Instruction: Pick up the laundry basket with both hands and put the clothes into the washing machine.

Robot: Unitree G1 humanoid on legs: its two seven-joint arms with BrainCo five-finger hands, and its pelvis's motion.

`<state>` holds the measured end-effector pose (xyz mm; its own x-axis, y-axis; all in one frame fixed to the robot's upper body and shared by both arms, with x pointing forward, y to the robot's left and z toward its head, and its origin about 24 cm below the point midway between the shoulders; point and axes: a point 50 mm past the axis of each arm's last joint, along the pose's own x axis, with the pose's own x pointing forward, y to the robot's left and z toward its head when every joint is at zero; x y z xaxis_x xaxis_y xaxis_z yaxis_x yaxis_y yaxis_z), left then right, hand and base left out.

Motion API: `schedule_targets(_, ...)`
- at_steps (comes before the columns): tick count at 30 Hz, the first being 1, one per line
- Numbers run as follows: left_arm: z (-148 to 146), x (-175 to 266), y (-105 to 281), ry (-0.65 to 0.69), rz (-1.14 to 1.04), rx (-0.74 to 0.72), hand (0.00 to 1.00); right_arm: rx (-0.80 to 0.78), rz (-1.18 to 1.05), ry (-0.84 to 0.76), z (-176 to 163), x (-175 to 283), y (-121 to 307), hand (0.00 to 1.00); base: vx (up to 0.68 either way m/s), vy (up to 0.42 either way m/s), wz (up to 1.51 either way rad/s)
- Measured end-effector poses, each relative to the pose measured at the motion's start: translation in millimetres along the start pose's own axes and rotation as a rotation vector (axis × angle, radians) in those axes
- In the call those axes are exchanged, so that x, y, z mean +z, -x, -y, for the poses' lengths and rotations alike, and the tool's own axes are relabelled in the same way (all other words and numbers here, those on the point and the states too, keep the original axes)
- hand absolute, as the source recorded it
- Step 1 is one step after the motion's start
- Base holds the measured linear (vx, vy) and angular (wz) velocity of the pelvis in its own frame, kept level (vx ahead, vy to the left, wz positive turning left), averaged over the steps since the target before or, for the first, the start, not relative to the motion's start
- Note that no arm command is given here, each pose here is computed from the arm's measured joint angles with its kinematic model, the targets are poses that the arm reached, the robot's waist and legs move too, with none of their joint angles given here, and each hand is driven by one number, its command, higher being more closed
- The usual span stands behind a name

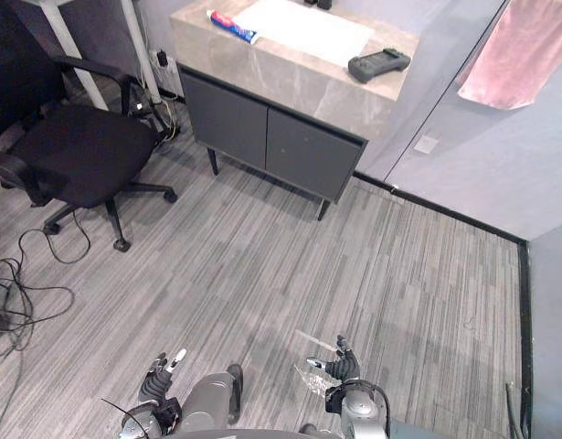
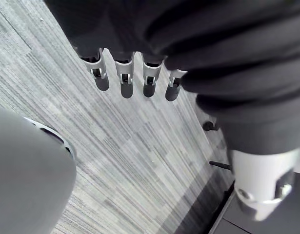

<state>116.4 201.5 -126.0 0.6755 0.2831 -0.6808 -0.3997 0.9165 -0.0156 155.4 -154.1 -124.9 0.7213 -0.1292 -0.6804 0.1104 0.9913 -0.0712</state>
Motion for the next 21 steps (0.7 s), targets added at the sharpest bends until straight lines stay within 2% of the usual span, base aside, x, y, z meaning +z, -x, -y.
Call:
schedule_targets(8, -20, -17, 7, -0.047, -0.068, 0.026, 0.0, 0.022, -0.137, 0.008, 1, -35, 9, 0.0, -0.01, -0.028, -0.12)
schedule_targets(11, -44, -23, 5, -0.066, -0.117, 0.081, 0.0, 0.034, -0.156, 0.025, 0, -38, 9, 0.0, 0.04, -0.177, 0.35)
schedule_targets(16, -72, -62, 30, -0.039, -0.274, 0.197, 0.0, 0.106, -0.129, 0.127, -4, -29, 3, 0.0, 0.04, -0.206, -0.44)
schedule_targets(19, -77, -64, 32, -0.05, -0.286, 0.21, 0.0, 0.116, -0.116, 0.143, -5, -26, 2, 0.0, 0.01, -0.135, -0.42)
schedule_targets(21, -68, -59, 26, -0.051, -0.269, 0.187, 0.0, 0.105, -0.123, 0.167, 3, -28, 2, 0.0, 0.03, -0.058, -0.4)
